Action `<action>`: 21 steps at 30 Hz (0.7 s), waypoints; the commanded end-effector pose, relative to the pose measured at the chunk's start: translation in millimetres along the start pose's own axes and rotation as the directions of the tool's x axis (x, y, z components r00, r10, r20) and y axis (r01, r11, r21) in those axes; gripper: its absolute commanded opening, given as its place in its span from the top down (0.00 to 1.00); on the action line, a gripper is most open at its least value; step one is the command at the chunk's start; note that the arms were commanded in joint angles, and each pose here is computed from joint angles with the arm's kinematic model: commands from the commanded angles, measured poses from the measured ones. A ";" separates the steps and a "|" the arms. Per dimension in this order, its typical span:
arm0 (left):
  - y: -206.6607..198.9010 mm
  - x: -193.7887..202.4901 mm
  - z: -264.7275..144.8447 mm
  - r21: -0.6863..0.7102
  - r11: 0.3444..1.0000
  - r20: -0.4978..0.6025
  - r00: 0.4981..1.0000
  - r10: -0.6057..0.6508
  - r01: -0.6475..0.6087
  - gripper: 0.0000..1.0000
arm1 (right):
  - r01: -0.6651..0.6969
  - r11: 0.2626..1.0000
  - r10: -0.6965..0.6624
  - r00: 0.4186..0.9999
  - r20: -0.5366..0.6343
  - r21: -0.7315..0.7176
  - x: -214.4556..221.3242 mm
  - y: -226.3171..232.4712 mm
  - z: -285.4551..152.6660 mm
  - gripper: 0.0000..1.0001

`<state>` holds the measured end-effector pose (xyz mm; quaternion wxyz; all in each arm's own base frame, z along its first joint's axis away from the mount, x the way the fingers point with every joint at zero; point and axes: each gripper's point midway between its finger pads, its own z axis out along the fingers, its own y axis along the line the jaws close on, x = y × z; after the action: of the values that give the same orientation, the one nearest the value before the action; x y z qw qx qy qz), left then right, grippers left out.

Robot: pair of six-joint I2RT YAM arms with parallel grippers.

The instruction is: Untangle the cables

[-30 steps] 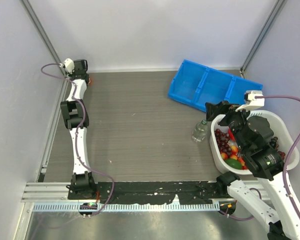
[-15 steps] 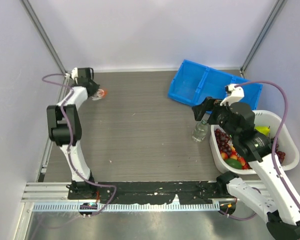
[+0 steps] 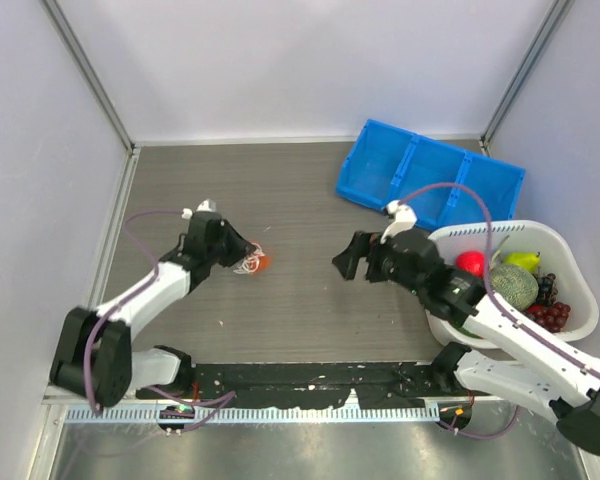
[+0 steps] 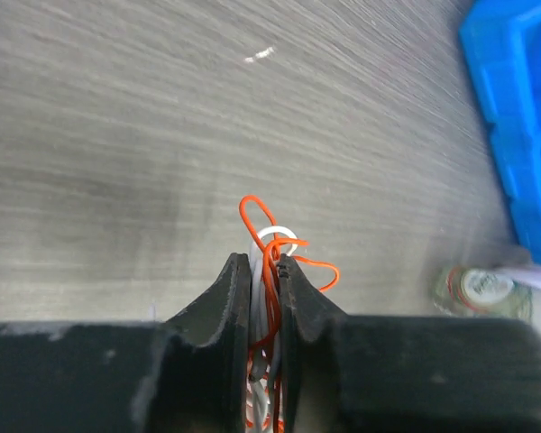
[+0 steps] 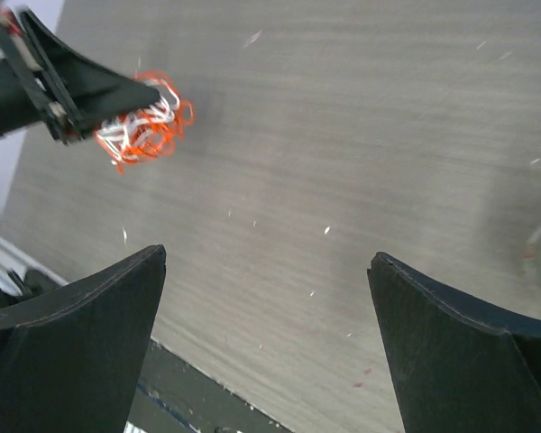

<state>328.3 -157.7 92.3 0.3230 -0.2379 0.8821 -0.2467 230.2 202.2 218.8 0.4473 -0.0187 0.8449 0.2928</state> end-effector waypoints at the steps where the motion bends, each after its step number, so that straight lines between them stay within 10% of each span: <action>1: -28.7 23.3 -34.9 0.304 0.951 -0.016 0.998 0.058 -0.050 0.67 | -0.014 0.999 0.016 0.998 0.069 -0.031 11.8 36.0 13.5 0.01; 8: -39.1 63.1 -74.4 0.485 0.874 -0.140 0.983 0.116 -0.034 0.02 | 0.064 0.997 -0.067 0.995 0.070 0.040 41.1 59.0 30.7 0.01; 17: 30.3 31.7 -91.2 0.023 0.999 -0.011 0.999 0.039 -0.038 0.16 | 0.089 0.995 -0.089 0.996 -0.009 -0.049 84.4 88.3 91.0 0.12; 21: 21.9 44.8 -84.6 0.132 0.989 -0.039 0.996 0.075 -0.069 0.27 | 0.099 0.987 -0.106 0.993 -0.045 -0.126 98.1 109.8 113.7 0.42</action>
<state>245.6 -148.1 138.6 0.3435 -0.1923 0.8630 -0.3167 216.9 329.9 124.2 0.4281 -0.0897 0.8641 0.2490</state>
